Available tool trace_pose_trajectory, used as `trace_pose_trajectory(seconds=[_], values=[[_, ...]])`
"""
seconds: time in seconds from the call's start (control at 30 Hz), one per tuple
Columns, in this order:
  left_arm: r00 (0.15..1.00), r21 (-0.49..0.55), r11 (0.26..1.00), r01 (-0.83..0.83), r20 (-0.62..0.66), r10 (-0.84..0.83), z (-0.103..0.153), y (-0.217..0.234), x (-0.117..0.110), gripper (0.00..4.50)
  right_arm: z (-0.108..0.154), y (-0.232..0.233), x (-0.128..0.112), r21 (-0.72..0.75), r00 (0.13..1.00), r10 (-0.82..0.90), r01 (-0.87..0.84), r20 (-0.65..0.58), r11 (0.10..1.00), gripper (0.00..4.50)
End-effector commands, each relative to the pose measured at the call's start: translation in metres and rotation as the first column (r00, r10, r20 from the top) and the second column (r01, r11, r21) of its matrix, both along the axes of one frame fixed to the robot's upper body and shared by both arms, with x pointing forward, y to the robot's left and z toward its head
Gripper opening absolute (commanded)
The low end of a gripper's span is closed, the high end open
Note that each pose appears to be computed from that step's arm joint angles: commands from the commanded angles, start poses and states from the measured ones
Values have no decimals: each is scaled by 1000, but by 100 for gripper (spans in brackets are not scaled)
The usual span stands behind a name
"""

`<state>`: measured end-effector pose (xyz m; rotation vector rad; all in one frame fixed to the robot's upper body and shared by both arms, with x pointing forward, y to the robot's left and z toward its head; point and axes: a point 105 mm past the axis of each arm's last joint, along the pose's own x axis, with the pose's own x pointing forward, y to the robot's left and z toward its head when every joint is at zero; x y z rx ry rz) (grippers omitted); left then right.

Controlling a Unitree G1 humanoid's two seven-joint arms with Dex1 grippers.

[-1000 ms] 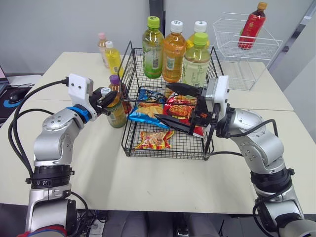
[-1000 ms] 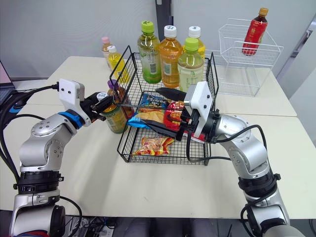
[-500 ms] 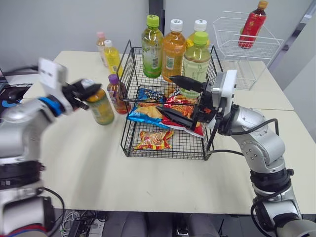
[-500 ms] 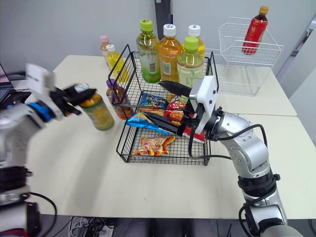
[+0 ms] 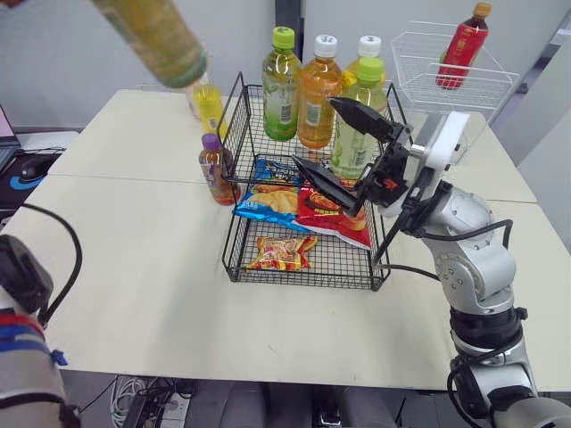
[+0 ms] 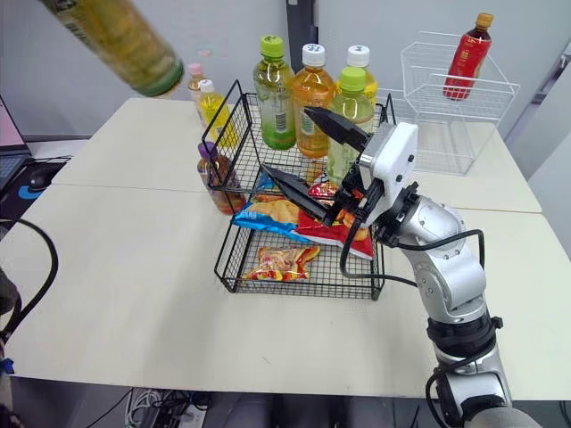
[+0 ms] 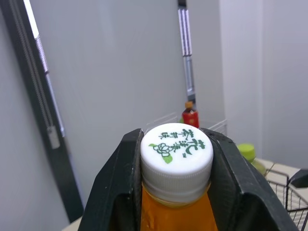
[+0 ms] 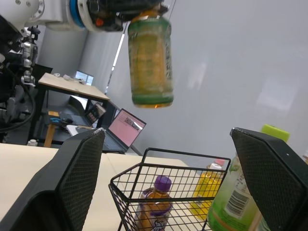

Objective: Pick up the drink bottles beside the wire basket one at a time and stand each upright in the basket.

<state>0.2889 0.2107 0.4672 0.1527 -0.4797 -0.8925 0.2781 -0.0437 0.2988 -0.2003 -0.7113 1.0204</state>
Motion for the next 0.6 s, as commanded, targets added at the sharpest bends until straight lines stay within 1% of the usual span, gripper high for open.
trace_pose_trajectory(seconds=[0.03,0.17,0.33,0.47,0.6], values=[[994,27,994,105,10,-105,0,-30,7,137,14,-4,-12,46,995,-47,43,91,998,450],[987,55,985,163,-19,-162,-14,-55,27,137,12,-6,-15,58,992,-88,83,93,995,450],[968,110,963,248,-77,-240,-46,-92,51,137,8,-13,-13,60,982,-172,168,76,984,450],[960,131,954,271,-116,-256,-67,-109,68,137,8,-15,-11,71,975,-210,206,66,976,450],[956,162,947,278,-143,-256,-87,-120,80,137,7,-17,-12,81,969,-239,234,59,969,450]])
